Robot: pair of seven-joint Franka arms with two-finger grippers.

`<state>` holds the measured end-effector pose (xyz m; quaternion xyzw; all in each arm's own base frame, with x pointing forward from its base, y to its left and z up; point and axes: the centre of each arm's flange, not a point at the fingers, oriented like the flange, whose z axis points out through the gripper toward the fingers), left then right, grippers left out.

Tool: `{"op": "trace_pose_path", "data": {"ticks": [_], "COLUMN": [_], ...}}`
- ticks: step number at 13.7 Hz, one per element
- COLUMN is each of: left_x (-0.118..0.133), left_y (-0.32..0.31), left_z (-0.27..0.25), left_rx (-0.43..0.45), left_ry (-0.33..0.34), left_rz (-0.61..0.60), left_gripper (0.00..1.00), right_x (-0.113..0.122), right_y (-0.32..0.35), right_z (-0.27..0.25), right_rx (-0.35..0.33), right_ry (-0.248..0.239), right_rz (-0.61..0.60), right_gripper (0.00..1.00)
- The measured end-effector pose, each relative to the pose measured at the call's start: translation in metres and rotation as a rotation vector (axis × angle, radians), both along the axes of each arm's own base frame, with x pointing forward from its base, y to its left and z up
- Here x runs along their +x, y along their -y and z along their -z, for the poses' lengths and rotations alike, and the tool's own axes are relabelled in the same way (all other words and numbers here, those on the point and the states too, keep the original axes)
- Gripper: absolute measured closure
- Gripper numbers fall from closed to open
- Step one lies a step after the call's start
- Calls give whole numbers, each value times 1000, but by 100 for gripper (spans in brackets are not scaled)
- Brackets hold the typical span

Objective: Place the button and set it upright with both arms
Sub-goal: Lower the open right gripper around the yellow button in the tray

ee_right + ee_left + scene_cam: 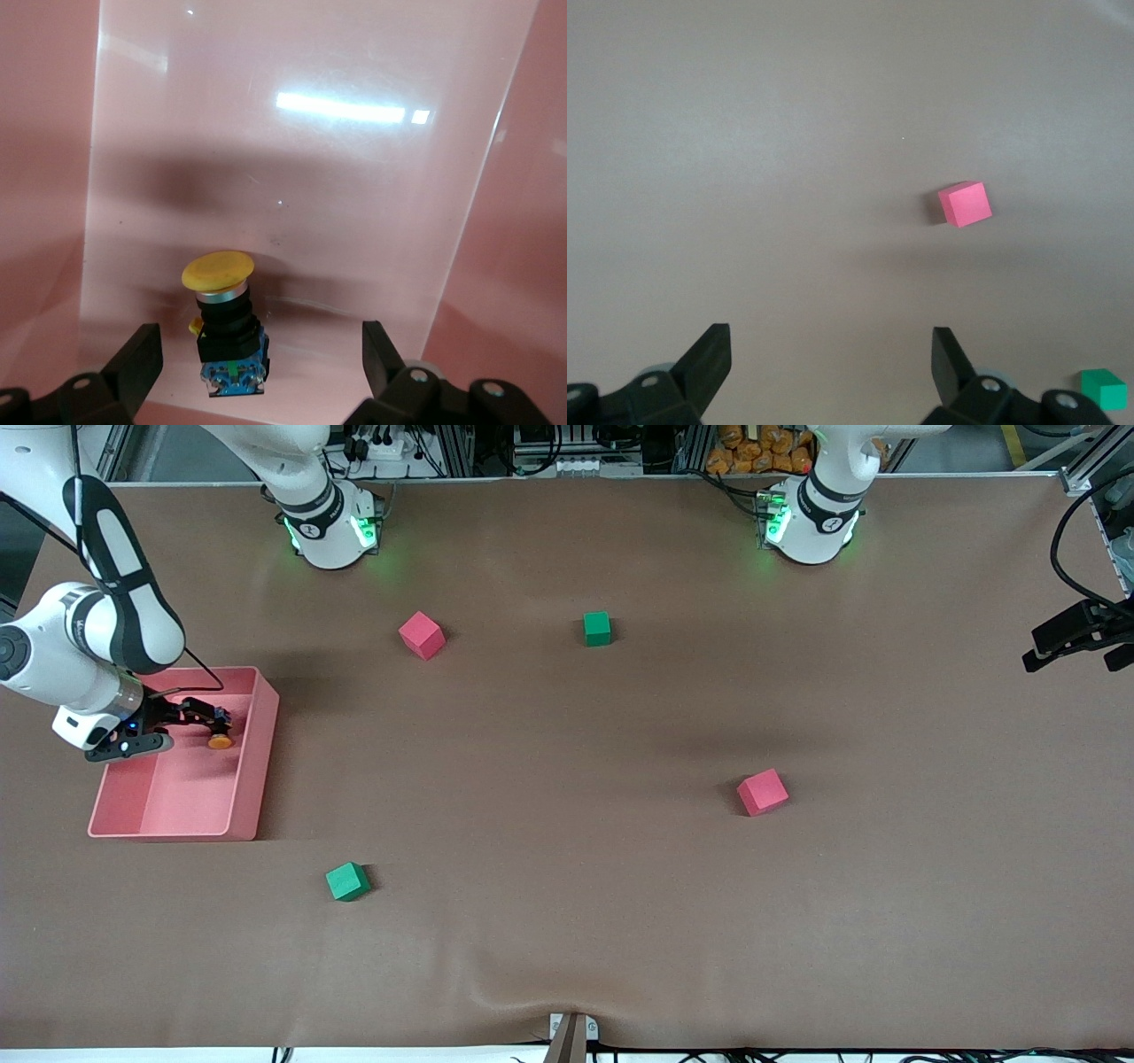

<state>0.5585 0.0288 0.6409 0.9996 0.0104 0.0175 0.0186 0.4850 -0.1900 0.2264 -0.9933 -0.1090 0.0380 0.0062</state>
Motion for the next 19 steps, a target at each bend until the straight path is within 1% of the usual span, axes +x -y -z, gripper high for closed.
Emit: {"op": "trace_pose_path", "data": {"ticks": [5,12,15,19], "left_x": [0,0,0,0], "left_y": [0,0,0,0], "left_z": [0,1,1,1], "left_rx": [0,0,0,0], "left_ry": [-1,-2,-2,-2], "left_rz": [0,0,0,0], "left_gripper": [0,0,0,0], "right_x": [-1,-9,-7,2], "right_y": [2,17,14,-6], "right_z": [5,13,13,13], "right_rx": [2,9,9,11], "right_ry": [-5,-19,-18,-15], "right_rz": [-3,19,11,-36], "right_gripper": [0,0,0,0]}}
